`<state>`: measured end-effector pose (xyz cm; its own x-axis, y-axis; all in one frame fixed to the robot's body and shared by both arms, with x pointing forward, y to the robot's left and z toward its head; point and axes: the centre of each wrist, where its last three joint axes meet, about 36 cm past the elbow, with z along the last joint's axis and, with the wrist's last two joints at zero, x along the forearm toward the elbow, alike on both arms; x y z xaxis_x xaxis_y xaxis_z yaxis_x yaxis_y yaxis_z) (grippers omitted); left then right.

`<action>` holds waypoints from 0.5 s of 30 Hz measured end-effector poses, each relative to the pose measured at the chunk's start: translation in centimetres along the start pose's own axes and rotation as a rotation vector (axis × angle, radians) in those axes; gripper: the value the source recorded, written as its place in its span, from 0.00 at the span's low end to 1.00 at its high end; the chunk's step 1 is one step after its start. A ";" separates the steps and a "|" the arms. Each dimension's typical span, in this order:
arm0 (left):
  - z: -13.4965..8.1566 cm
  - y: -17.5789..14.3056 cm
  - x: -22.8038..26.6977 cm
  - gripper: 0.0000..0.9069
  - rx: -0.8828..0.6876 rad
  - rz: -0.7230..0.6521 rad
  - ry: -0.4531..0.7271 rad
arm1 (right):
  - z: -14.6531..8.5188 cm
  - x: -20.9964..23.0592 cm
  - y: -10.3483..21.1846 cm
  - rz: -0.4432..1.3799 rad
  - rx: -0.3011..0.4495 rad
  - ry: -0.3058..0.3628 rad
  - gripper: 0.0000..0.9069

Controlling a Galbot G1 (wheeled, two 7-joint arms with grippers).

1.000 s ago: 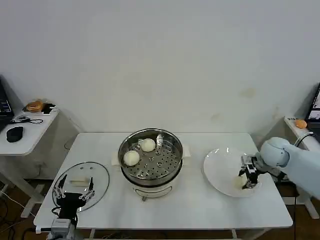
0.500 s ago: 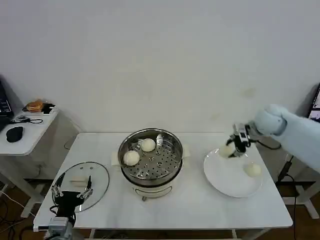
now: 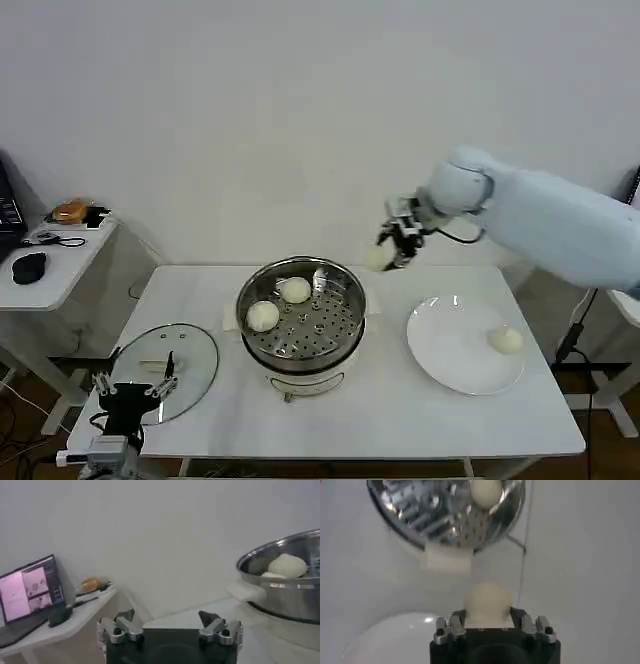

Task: Take steamed baozi put them in steamer then cover it.

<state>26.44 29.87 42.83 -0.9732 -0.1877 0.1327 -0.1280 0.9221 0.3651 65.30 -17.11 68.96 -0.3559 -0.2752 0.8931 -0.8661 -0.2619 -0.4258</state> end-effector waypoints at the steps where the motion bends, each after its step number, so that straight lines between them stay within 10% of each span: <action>1: 0.0 0.1 0.0 1.00 0.000 -0.003 0.001 | -1.1 -0.4 -0.3 -0.004 0.017 -0.008 0.70; 15: 0.0 0.6 0.3 1.00 -0.001 -0.025 0.005 | -12.4 -7.2 -0.1 -0.123 0.264 -0.090 0.70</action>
<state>26.11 30.40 43.10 -0.9689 -0.2121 0.1278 -0.1519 0.9167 0.3696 63.64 -3.61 64.34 -0.2113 -0.3044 0.9288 -0.7756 -0.5260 -0.3489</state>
